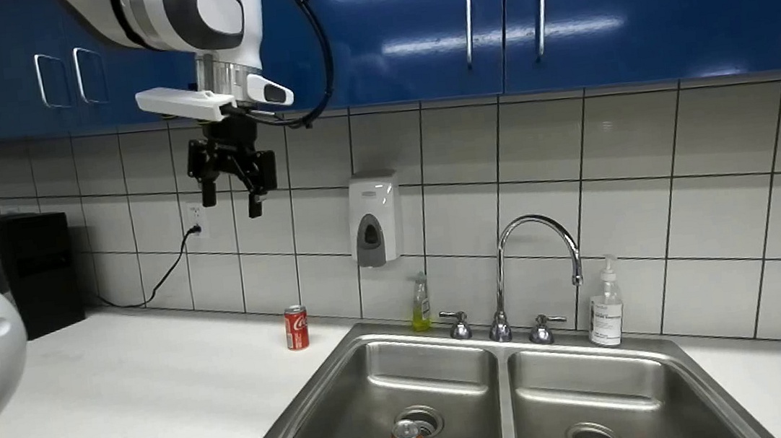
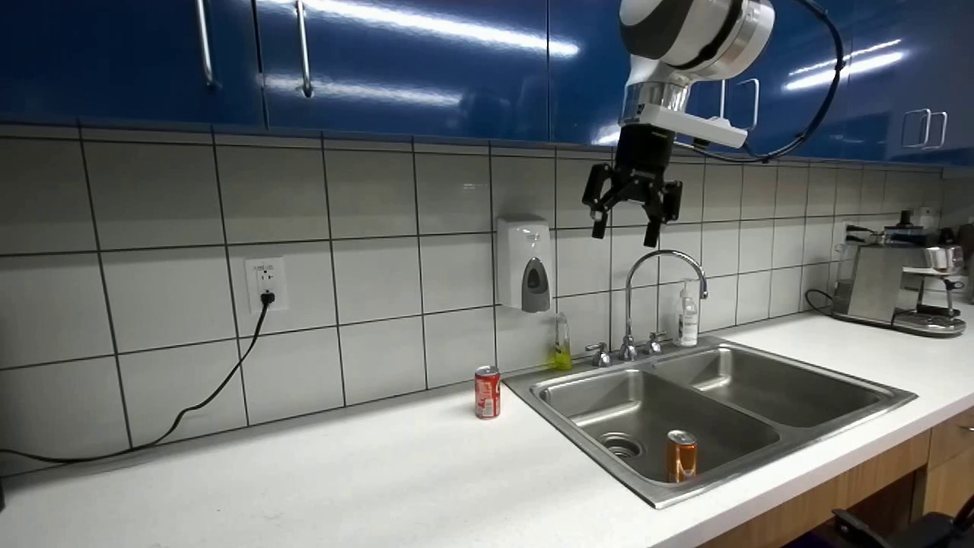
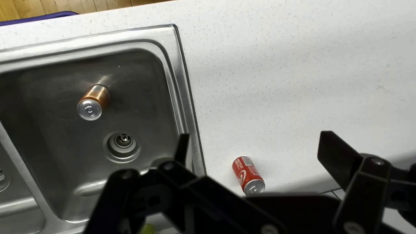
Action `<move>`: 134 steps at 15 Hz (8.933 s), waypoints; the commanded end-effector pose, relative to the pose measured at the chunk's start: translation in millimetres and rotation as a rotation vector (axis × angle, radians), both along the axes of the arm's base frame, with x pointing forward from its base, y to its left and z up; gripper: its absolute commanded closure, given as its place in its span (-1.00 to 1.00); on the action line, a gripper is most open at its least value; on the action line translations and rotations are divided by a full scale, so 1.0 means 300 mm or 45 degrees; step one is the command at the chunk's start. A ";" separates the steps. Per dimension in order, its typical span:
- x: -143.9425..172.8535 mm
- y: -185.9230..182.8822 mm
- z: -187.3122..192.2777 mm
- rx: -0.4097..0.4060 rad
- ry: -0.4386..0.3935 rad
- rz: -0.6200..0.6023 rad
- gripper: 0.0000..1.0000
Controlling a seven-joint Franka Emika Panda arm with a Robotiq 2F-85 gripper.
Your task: Put the orange can on the counter to the left
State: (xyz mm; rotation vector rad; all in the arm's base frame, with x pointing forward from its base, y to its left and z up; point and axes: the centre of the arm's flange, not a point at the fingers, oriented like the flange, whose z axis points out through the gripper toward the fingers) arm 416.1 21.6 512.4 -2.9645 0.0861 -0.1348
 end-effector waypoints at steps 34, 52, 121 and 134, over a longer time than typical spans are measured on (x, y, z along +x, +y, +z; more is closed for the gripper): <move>0.120 -0.470 -0.695 -0.198 -0.115 -0.274 -1.00; 0.305 -0.706 -1.163 -0.277 -0.017 -0.390 -1.00; 0.375 -0.577 -1.153 -0.236 0.158 -0.272 0.23; 0.240 -0.374 -0.888 -0.193 0.130 -0.101 0.23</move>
